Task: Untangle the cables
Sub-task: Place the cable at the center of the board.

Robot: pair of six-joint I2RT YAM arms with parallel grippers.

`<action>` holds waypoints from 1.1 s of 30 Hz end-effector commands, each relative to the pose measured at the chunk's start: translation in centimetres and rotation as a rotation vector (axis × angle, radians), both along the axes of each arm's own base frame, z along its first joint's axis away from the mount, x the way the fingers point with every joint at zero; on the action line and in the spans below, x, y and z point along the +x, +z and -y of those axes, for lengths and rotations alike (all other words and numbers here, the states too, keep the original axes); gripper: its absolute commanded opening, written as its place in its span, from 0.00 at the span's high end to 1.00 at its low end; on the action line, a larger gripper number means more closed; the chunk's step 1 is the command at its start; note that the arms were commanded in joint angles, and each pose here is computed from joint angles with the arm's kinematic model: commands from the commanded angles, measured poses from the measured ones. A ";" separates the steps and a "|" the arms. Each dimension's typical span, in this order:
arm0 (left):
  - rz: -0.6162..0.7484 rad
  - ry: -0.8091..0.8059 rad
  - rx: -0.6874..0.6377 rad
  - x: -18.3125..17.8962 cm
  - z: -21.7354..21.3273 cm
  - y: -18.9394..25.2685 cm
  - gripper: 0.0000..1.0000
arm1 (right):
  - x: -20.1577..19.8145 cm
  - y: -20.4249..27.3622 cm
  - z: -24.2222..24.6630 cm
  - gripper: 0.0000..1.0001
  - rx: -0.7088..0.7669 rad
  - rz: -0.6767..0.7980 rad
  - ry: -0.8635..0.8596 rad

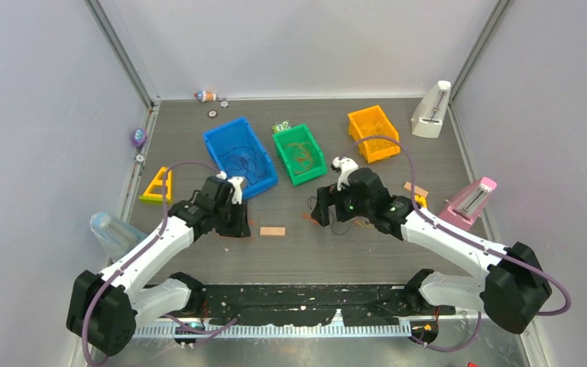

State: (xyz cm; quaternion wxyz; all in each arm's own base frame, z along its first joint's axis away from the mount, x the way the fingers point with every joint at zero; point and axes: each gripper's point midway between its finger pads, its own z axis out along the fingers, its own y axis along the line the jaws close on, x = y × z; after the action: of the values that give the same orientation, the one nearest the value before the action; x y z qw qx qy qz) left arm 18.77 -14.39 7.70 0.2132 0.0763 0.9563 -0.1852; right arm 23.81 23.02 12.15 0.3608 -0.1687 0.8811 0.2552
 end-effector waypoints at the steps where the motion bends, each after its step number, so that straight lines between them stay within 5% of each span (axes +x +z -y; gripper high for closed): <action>1: 0.066 0.024 0.005 1.8 0.1 0.4 0.53 | 0.3 3.0 -3.9 0.05 0.082 0.069 0.081; 5: 0.107 0.052 0.032 2.5 -0.6 0.2 0.27 | 0.4 3.1 -4.8 0.05 0.096 0.064 0.088; 13: 0.134 0.055 0.075 3.6 -1.0 -0.7 0.01 | 0.6 3.0 -4.3 0.05 0.061 0.074 0.085; 24: 0.358 0.318 0.042 3.7 -4.4 3.1 0.00 | 0.7 2.2 -4.3 0.05 0.048 0.061 0.088; 33: 0.225 0.497 0.041 1.9 -5.6 0.9 0.00 | 0.6 1.8 -4.5 0.05 0.043 0.053 0.101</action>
State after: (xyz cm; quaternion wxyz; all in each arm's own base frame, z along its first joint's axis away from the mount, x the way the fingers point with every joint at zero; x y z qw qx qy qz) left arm 21.13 -9.20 10.45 0.3848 -0.0862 0.9122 -0.1113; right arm 23.46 26.54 11.76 0.3461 -0.2062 0.8738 0.2724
